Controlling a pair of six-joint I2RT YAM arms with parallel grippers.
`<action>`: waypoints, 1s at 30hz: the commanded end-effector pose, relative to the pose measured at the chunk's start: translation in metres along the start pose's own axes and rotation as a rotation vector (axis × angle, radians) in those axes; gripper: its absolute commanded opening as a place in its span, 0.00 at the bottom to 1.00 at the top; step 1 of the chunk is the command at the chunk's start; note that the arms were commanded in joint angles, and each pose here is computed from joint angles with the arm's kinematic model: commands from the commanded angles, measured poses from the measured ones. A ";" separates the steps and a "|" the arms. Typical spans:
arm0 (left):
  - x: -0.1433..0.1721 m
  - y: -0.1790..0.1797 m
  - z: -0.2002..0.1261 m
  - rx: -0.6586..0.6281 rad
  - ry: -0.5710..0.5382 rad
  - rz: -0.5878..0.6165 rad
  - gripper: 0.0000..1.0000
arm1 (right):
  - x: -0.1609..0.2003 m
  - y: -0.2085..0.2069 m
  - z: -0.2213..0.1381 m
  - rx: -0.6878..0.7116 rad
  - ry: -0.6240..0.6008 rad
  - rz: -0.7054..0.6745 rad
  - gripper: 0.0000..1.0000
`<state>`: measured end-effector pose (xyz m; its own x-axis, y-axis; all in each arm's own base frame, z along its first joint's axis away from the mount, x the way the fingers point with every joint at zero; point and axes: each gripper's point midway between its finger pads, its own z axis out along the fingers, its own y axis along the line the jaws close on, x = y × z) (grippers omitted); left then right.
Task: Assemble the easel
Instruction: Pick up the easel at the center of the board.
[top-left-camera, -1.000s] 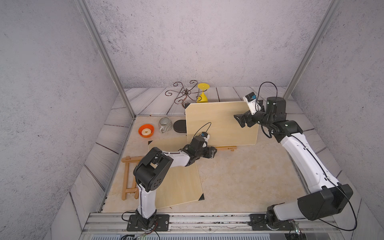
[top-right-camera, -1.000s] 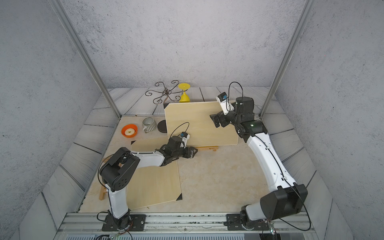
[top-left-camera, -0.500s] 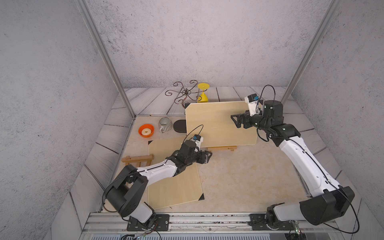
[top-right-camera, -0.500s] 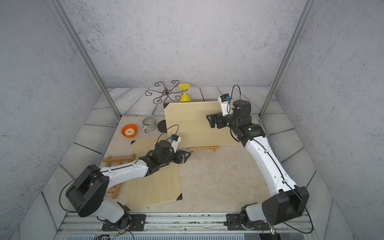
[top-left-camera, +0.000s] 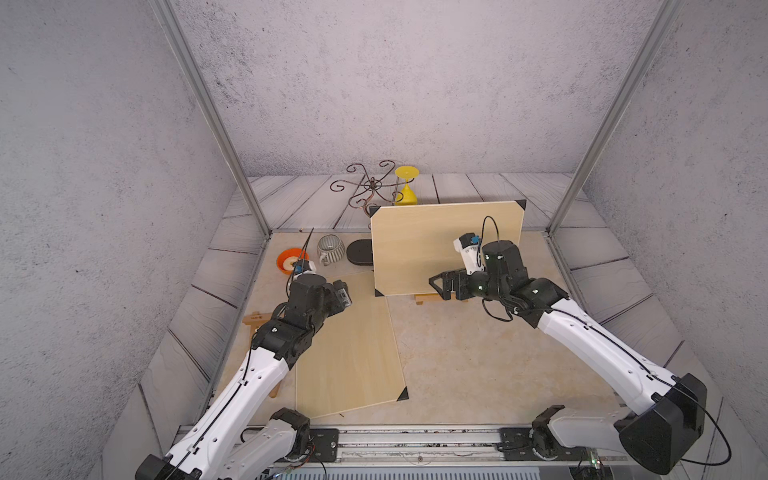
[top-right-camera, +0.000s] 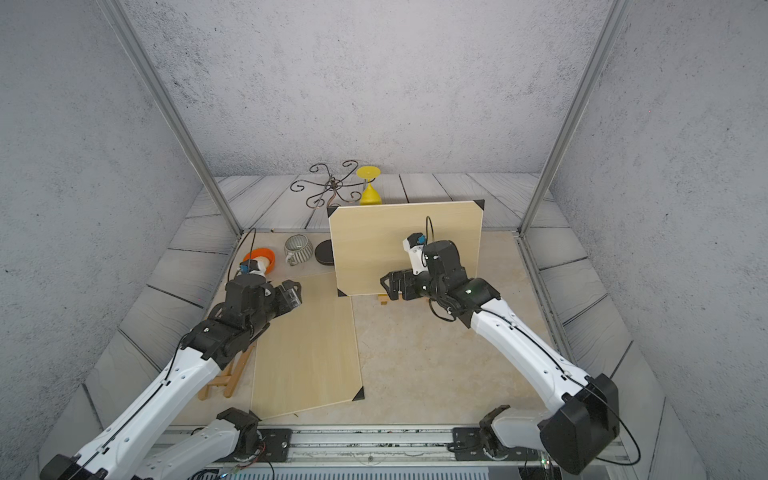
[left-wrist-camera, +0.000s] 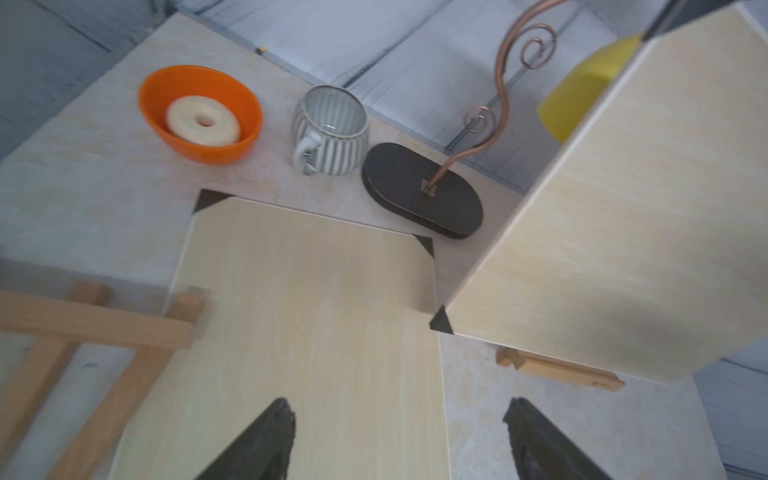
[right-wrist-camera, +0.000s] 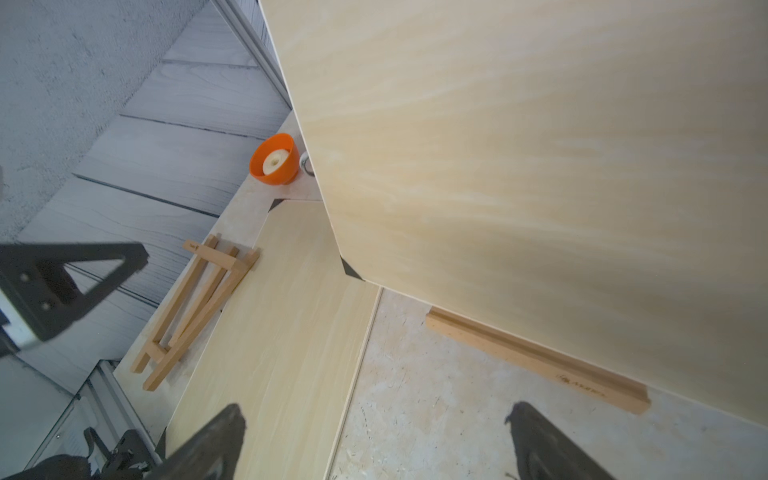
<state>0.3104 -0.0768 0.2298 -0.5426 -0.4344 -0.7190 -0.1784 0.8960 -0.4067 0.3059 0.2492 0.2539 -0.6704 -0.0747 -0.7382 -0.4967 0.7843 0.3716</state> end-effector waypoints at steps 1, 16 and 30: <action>0.005 0.044 0.010 -0.172 0.084 -0.067 0.85 | 0.017 0.013 0.002 -0.003 -0.022 -0.015 0.99; 0.001 0.148 0.080 -0.358 0.154 -0.459 0.87 | 0.085 0.056 0.069 -0.077 0.079 -0.120 0.99; 0.026 0.181 0.115 -0.467 0.235 -0.596 0.77 | 0.087 0.051 0.089 -0.034 0.114 -0.187 0.99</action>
<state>0.3569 0.0548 0.0774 -0.4315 -0.8462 -0.3128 -0.7617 0.5275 -0.3763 0.2640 0.3339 0.1571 -0.6387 -0.2780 -0.7175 -0.6317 0.7218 0.2827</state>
